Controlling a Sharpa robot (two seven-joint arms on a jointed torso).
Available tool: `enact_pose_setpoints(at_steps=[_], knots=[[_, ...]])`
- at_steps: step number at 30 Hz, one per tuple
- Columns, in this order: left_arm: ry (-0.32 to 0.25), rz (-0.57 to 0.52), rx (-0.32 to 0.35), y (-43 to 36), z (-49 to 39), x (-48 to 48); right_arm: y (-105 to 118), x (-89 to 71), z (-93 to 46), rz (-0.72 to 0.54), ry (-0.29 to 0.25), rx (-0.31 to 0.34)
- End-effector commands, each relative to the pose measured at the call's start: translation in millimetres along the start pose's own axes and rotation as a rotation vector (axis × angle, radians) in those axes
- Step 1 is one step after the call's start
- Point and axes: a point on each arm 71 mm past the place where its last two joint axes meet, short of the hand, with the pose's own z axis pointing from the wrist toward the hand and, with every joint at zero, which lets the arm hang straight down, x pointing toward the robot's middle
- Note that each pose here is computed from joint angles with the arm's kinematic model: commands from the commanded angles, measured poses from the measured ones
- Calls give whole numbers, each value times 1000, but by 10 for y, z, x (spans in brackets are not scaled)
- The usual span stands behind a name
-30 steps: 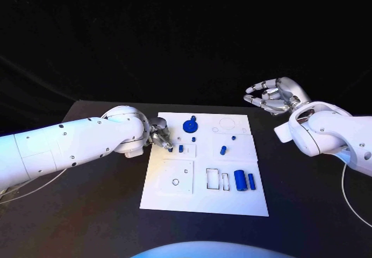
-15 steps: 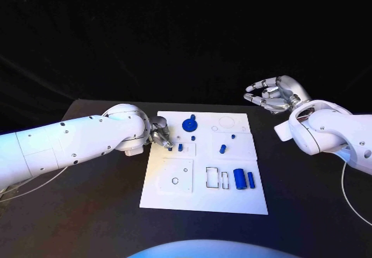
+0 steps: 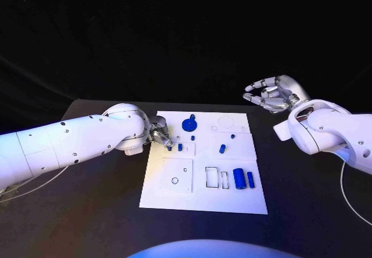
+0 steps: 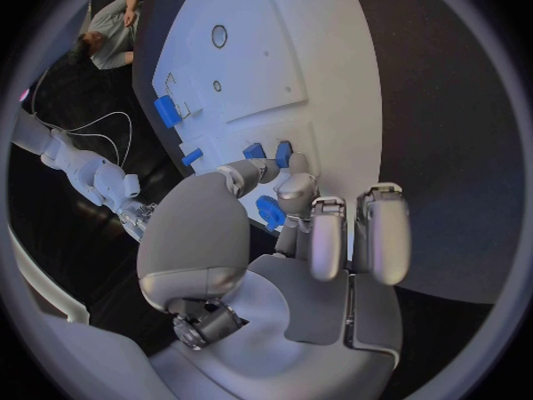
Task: Assemble the parts on the task board
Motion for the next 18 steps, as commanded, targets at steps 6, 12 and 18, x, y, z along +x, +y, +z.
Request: enact_pose_setpoints(at_steps=[6, 12, 18], knots=[[-16, -24, -3, 30, 8, -13, 11, 5, -3, -1, 8, -18], [-19, -27, -7, 49, 4, -21, 9, 2, -3, -1, 8, -18], [-33, -36, -7, 53, -4, -40, 8, 0, -3, -1, 7, -18]])
